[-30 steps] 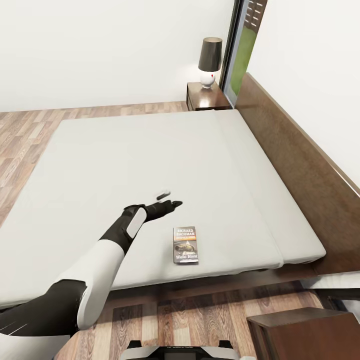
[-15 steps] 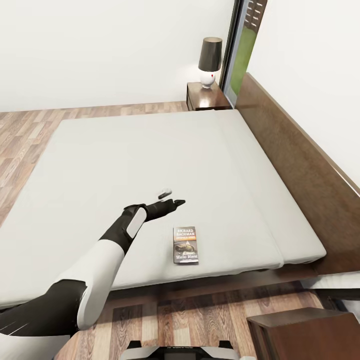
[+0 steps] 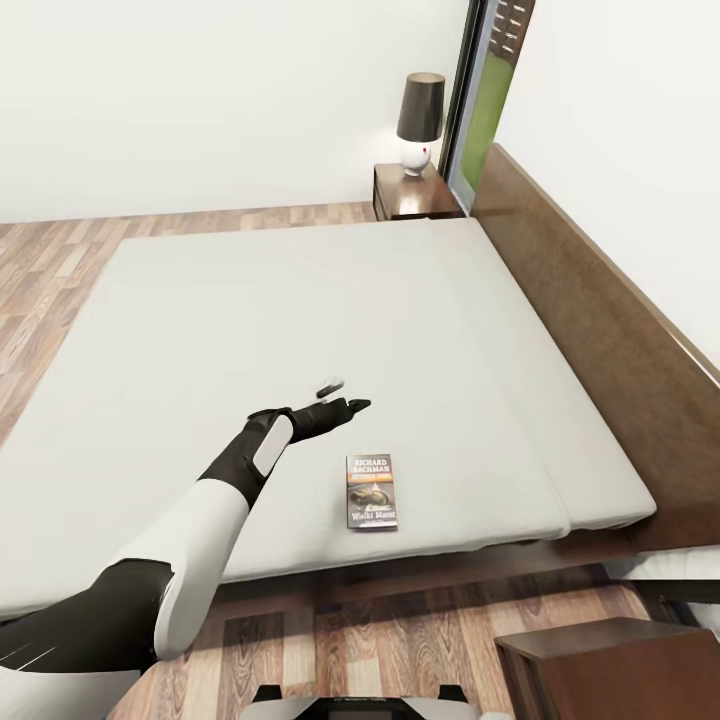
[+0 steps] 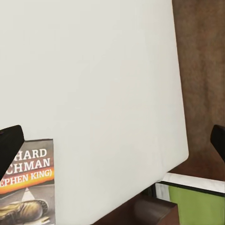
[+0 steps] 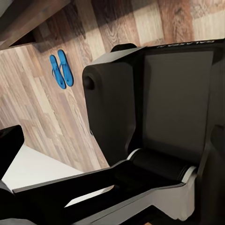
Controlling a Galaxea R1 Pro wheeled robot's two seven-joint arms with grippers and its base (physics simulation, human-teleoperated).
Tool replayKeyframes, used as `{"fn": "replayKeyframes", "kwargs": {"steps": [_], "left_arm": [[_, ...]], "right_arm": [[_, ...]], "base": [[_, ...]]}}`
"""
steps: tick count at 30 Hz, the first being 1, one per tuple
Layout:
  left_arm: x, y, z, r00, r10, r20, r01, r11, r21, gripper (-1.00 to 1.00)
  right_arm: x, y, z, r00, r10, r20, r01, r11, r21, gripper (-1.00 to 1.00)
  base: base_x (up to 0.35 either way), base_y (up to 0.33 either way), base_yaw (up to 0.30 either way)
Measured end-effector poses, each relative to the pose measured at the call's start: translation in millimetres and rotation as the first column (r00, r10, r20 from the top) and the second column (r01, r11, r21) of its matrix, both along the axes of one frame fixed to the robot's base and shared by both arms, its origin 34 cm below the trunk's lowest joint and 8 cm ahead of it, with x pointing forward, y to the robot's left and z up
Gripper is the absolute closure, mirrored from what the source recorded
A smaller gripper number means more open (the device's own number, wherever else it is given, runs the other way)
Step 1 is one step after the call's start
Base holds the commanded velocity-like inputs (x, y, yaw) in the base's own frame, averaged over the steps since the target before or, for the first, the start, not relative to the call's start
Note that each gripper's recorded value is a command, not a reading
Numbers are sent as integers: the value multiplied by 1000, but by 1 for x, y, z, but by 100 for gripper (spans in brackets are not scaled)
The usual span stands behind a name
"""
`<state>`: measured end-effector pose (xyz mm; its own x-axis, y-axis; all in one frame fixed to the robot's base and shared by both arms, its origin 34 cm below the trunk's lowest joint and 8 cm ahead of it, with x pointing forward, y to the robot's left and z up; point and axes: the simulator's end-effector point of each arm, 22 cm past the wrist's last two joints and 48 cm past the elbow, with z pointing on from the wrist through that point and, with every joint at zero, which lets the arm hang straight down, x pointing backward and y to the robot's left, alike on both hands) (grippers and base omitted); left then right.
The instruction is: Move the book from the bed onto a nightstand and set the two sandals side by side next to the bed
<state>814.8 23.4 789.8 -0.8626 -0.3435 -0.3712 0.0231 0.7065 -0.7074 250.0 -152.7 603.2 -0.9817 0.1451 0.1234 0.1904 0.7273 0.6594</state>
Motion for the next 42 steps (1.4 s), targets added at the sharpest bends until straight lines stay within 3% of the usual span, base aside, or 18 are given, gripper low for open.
{"fn": "replayKeyframes", "kwargs": {"steps": [42], "left_arm": [[13,-1,-38,1000,13,-9,-13,1000,-20,-100]], "right_arm": [[16,-5,-39,1000,-5,4,5,1000,-5,-100]], "base": [[0,0,0]]}}
